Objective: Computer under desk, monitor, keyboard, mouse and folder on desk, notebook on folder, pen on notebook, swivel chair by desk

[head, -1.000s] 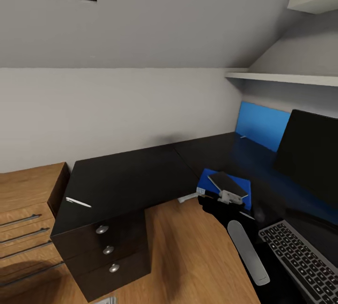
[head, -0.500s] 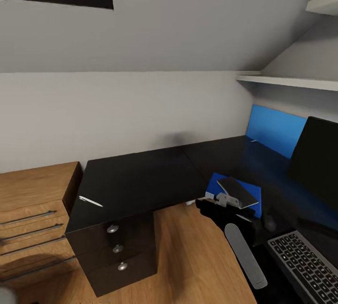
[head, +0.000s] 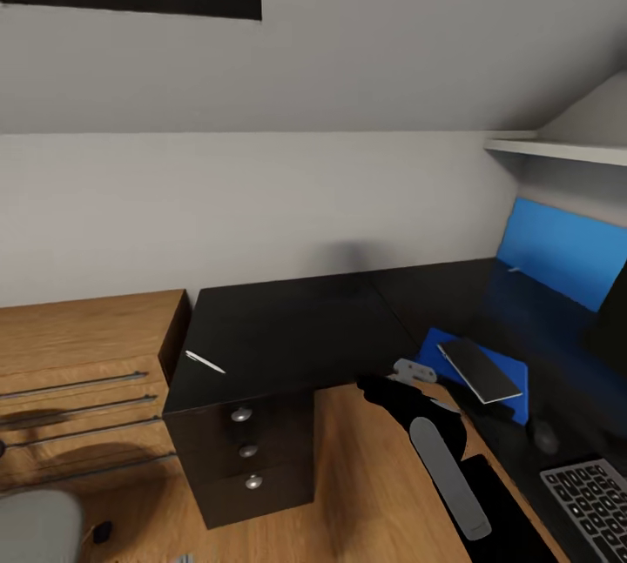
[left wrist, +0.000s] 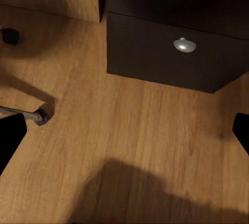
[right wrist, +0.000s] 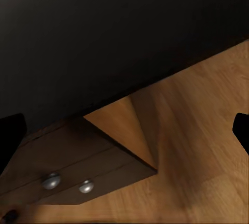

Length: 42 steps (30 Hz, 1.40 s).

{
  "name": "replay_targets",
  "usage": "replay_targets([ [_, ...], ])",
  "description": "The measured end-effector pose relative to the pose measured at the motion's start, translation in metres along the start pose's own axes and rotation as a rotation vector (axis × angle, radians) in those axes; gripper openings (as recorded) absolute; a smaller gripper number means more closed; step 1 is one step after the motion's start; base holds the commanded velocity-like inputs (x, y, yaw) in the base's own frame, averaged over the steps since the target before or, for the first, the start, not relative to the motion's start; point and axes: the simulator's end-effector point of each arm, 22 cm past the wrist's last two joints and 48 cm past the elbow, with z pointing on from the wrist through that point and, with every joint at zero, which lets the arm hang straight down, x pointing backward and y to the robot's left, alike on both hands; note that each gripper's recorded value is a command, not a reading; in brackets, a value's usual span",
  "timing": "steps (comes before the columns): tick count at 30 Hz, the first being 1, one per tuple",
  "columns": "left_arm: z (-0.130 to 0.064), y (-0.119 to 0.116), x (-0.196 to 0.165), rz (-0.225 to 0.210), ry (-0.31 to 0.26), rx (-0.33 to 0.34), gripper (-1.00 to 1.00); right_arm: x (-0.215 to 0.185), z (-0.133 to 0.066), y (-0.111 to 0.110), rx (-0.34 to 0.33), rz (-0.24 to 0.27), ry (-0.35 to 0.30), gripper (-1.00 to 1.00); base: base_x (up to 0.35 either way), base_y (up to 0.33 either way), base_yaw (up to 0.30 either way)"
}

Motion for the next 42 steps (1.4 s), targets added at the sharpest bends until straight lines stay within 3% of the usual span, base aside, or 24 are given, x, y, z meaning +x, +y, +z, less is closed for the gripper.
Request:
replay_targets([
  [9,0.001,0.003,0.005,0.003,0.012,-0.007,1.0,0.004,0.003,-0.001,0.004,-0.007,0.007,1.0,0.0,0.0,0.225],
  [18,0.002,0.008,0.015,0.007,0.034,-0.019,1.0,0.01,0.005,0.003,0.011,-0.053,0.007,1.0,0.0,0.0,0.223],
  [24,0.003,0.012,0.017,0.005,0.041,-0.029,1.0,0.024,0.005,0.023,0.007,-0.174,-0.006,1.0,0.0,0.0,0.219],
  [32,0.007,0.034,0.013,-0.021,0.041,-0.074,1.0,0.024,0.007,0.027,0.001,-0.178,-0.026,1.0,0.0,0.0,0.157],
  [42,0.008,0.042,0.019,-0.021,0.053,-0.092,1.0,0.024,0.008,0.026,0.001,-0.178,-0.027,1.0,0.0,0.0,0.008],
])
